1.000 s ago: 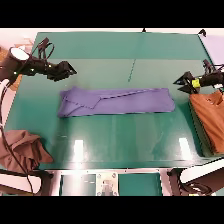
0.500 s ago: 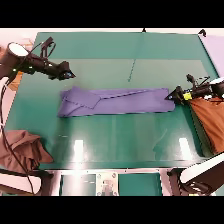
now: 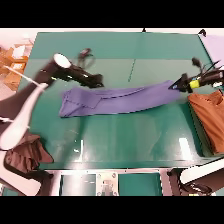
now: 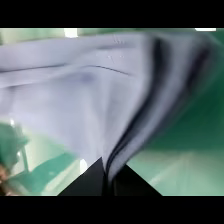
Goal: Fold the shirts.
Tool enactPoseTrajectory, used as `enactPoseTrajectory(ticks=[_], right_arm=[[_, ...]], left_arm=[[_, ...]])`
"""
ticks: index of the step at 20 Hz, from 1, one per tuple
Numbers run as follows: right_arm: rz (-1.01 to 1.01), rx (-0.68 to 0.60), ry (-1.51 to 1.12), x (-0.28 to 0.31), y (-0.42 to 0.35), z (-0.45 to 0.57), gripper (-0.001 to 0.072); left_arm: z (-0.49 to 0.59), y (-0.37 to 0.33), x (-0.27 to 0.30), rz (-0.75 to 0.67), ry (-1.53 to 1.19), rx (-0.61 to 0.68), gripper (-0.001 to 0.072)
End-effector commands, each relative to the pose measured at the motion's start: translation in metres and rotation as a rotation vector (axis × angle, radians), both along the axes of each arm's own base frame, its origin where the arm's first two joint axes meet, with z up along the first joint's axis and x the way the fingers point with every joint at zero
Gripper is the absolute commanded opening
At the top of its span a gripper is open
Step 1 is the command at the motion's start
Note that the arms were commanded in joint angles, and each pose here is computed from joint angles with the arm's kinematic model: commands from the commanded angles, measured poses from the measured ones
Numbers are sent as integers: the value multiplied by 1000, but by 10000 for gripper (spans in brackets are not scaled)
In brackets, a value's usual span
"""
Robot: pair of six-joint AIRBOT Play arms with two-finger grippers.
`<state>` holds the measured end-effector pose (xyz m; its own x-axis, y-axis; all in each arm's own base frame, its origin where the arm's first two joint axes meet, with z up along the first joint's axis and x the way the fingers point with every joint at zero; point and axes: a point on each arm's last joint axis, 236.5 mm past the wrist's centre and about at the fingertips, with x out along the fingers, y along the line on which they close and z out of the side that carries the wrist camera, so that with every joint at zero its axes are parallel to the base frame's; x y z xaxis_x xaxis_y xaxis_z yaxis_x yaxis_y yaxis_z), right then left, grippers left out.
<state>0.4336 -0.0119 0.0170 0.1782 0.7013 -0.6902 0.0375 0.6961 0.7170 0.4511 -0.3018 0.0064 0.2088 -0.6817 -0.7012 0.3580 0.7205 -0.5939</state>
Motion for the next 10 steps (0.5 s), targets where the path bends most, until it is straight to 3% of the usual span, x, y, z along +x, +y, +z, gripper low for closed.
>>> enactPoseTrajectory(ticks=[1,5,10], right_arm=[[81,49,-138,-19,31,87,16],[134,46,-282,-35,62,144,16],[159,31,-343,-45,78,168,16]], left_arm=[[-36,-93,-17,-9,-25,-63,21],[-79,-156,-53,-73,60,-74,21],[-87,-168,-57,-74,99,-94,22]])
